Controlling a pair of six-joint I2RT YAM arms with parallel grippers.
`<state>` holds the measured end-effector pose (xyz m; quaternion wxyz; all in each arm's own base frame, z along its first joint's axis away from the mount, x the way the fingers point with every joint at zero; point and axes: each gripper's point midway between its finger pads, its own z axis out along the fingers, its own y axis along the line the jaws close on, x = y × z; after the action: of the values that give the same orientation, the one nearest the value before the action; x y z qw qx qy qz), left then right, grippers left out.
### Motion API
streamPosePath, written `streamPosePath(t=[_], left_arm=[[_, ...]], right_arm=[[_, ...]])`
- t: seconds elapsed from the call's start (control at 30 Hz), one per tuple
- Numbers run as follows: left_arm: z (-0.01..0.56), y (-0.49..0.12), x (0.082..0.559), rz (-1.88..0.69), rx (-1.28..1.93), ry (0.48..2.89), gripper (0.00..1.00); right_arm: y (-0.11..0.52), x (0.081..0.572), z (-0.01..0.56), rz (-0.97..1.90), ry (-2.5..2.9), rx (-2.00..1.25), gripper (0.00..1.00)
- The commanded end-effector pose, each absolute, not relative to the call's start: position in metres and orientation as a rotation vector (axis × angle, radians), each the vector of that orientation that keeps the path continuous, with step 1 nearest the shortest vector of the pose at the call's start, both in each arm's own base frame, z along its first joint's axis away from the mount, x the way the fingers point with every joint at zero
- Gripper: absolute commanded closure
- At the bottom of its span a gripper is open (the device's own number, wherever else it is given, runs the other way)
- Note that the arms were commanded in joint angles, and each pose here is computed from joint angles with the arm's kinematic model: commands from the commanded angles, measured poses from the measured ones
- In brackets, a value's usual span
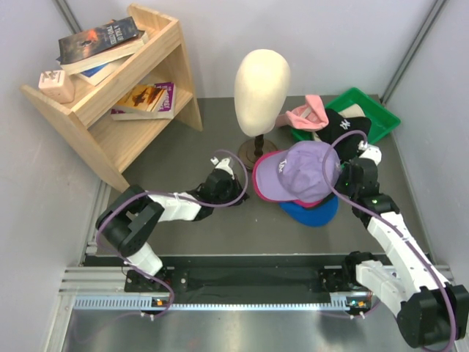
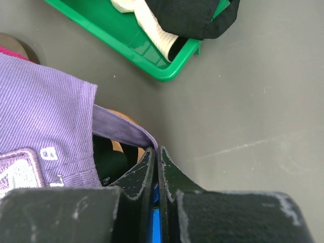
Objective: Stack the hats
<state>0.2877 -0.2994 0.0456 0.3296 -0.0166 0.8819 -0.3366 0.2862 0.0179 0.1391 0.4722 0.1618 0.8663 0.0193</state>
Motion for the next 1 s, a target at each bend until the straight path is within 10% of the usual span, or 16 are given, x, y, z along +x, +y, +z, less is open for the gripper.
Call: streamPosePath(t=[0.0, 0.13, 0.3, 0.47, 0.97], left_arm=[[0.069, -0.296, 0.292, -0.894, -0.031, 2.237, 1.0], [0.099, -0.29, 0.292, -0.898, -0.03, 2.171, 0.99], [0.132, -0.26, 0.299, -0.811, -0.07, 2.102, 0.59], [0.157, -0.223, 0.304, -0.754, -0.127, 2.043, 0.28], [0.194, -0.181, 0.305, -0.617, -0.117, 1.953, 0.02]], right_arm=[[0.007, 0.276, 0.138, 0.003, 2.132, 0.422, 0.99], [0.013, 0.275, 0.169, 0.056, 2.076, 0.382, 0.6], [0.007, 0.261, 0.194, 0.032, 2.058, 0.383, 0.16], [-0.002, 0.245, 0.23, 0.017, 1.982, 0.4, 0.05], [-0.022, 0.294, 0.315, -0.103, 1.808, 0.379, 0.04]])
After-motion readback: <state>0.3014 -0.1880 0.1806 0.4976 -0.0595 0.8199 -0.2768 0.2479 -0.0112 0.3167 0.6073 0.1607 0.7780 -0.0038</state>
